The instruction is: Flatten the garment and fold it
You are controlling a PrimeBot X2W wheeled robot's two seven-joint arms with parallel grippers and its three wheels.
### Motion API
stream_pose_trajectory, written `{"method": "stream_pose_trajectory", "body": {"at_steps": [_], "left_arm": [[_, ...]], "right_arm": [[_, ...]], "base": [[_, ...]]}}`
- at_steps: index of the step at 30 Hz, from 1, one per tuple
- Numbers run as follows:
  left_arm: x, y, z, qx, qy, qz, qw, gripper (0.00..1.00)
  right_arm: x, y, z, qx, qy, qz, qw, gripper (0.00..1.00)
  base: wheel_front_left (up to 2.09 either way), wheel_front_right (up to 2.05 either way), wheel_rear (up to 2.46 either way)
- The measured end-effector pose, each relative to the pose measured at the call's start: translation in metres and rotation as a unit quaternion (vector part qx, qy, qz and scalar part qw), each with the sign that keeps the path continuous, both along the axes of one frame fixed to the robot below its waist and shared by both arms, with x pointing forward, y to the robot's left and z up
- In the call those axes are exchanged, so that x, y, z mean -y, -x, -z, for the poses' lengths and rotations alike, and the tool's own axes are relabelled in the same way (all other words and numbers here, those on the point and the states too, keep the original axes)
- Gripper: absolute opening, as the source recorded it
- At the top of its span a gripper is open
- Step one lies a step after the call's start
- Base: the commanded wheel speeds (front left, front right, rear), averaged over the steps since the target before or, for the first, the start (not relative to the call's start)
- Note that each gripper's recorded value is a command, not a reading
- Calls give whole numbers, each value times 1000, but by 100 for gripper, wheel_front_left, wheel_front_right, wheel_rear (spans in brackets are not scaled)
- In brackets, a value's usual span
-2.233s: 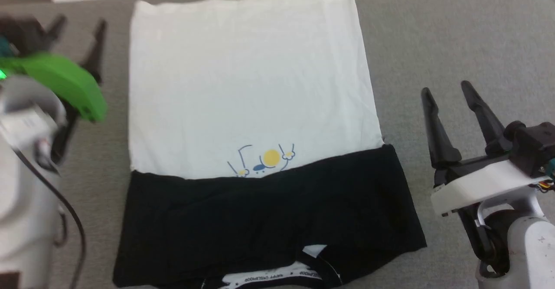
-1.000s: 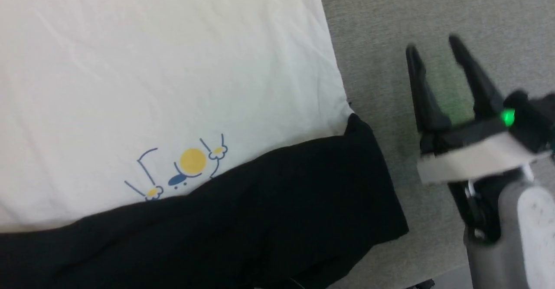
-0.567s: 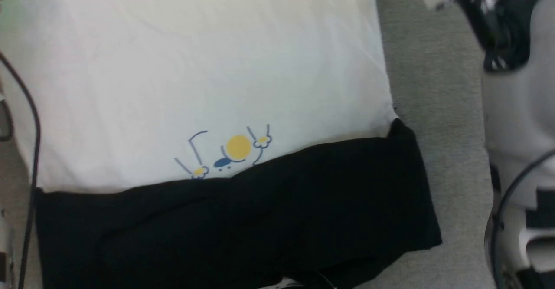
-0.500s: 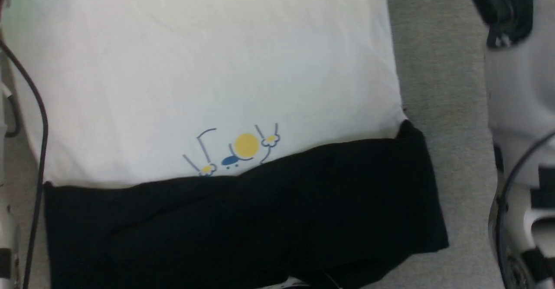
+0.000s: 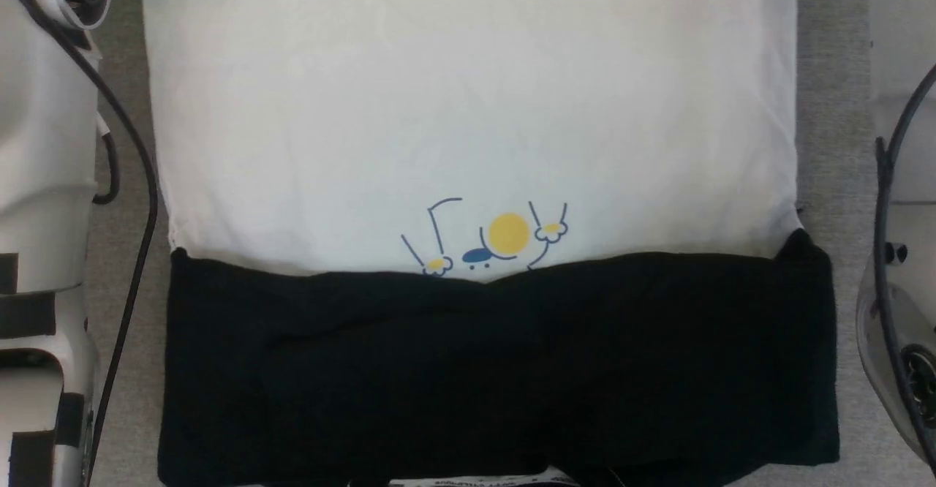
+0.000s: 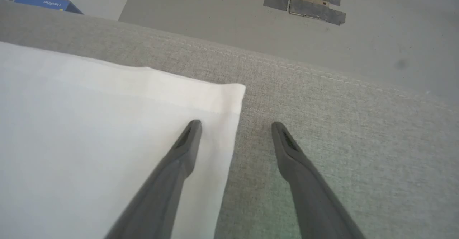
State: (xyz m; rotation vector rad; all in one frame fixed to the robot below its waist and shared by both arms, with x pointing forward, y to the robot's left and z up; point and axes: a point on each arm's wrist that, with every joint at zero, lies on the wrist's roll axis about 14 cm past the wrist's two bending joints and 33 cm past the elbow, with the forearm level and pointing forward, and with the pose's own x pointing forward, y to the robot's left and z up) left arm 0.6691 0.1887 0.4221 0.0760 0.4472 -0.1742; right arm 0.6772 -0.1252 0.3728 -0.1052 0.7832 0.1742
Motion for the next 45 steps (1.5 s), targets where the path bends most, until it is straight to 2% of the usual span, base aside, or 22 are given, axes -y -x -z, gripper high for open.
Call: {"method": "stream_pose_trajectory", "body": {"at_steps": [1,2,3,4,7,12,17,21,29,35,40,45], "left_arm": [[-2,1,1,-1,-1,-1,1000,0],[-3,1,3,-3,-2,-2,1000,0],[-4,2,4,-4,-4,-1,1000,0],[-5,2,6,-6,-5,-1,1000,0],[-5,2,9,-5,-5,-1,1000,0],[-6,-8,-2,32,-9,-1,999,0],[-8,-10,-16,65,-11,4,998,0],[-8,3,-24,83,-3,11,996,0],[3,63,-45,115,34,32,992,0],[9,122,-74,150,59,43,986,0],[9,177,-88,157,81,27,984,0],[7,231,-88,141,110,5,984,0]], "right_arm": [[0,0,3,-11,3,1,1000,45],[-1,0,5,-19,9,0,1000,31],[-2,-1,5,-23,15,-1,1000,11],[-2,-2,4,-24,18,-1,1000,0],[1,-5,-2,-11,23,1,1000,0],[5,-17,-27,64,22,0,998,0],[-5,-21,-59,147,24,-29,988,0],[-15,-7,-78,190,-3,-46,981,0],[-35,57,-108,256,-47,-90,961,0],[-23,116,-134,293,-55,-107,949,0],[0,169,-144,294,-57,-95,949,0],[15,220,-140,261,-66,-67,961,0]], "base": [[0,0,0],[0,0,0],[0,0,0],[0,0,0],[0,0,0],[0,0,0],[0,0,0],[0,0,0],[0,0,0],[0,0,0],[0,0,0],[0,0,0]]}}
